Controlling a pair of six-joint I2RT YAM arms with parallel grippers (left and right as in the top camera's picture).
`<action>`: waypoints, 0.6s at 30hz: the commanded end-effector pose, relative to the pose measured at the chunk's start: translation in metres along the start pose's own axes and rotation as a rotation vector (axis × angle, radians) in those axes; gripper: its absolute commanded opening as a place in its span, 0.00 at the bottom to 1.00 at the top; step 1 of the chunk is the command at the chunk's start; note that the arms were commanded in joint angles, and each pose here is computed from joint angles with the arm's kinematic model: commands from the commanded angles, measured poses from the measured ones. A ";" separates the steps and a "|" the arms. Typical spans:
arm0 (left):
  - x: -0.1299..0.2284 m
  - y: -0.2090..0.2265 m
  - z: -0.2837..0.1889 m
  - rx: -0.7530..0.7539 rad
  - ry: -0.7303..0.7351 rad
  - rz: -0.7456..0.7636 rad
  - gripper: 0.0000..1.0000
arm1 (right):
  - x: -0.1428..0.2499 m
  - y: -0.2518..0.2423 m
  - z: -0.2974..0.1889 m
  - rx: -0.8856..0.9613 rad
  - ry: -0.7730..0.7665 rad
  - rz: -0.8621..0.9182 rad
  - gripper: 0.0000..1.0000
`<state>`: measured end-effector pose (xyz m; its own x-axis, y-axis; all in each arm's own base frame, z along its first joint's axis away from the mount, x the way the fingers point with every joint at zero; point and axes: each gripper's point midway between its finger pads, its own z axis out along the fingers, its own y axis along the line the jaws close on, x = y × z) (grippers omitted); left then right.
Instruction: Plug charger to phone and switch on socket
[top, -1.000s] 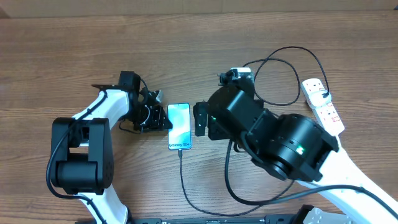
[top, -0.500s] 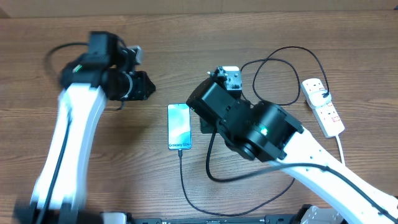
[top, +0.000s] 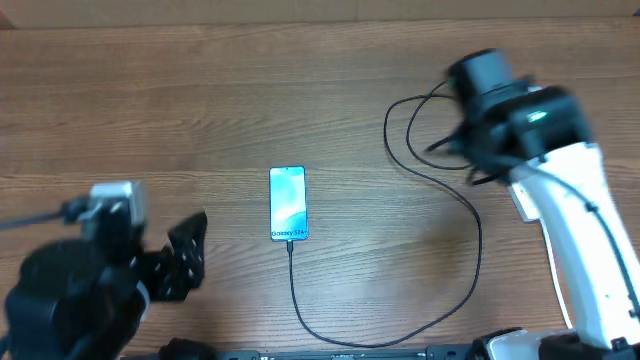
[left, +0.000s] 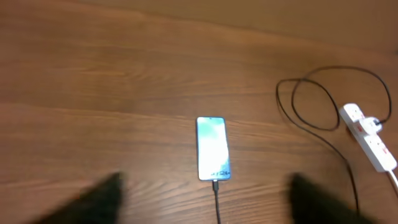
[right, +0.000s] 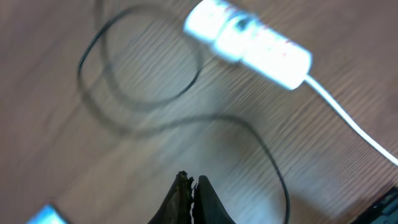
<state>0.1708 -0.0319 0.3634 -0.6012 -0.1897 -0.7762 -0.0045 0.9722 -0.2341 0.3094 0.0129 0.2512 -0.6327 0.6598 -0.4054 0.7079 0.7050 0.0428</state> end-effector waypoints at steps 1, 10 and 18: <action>0.005 0.011 -0.009 -0.046 -0.022 -0.032 1.00 | -0.025 -0.019 0.010 -0.046 0.061 0.070 0.04; 0.020 0.017 -0.010 -0.068 0.037 -0.026 1.00 | -0.080 -0.089 0.058 0.010 0.132 0.203 0.04; 0.028 0.020 -0.011 -0.080 0.070 -0.009 1.00 | -0.077 -0.100 0.119 0.012 0.320 0.157 0.04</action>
<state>0.1490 -0.0189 0.3494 -0.6359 -0.1935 -0.7471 -0.0585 0.9773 -0.2034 0.3167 -0.1418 0.1872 -0.5207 0.8388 -0.1589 0.8451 0.5329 0.0438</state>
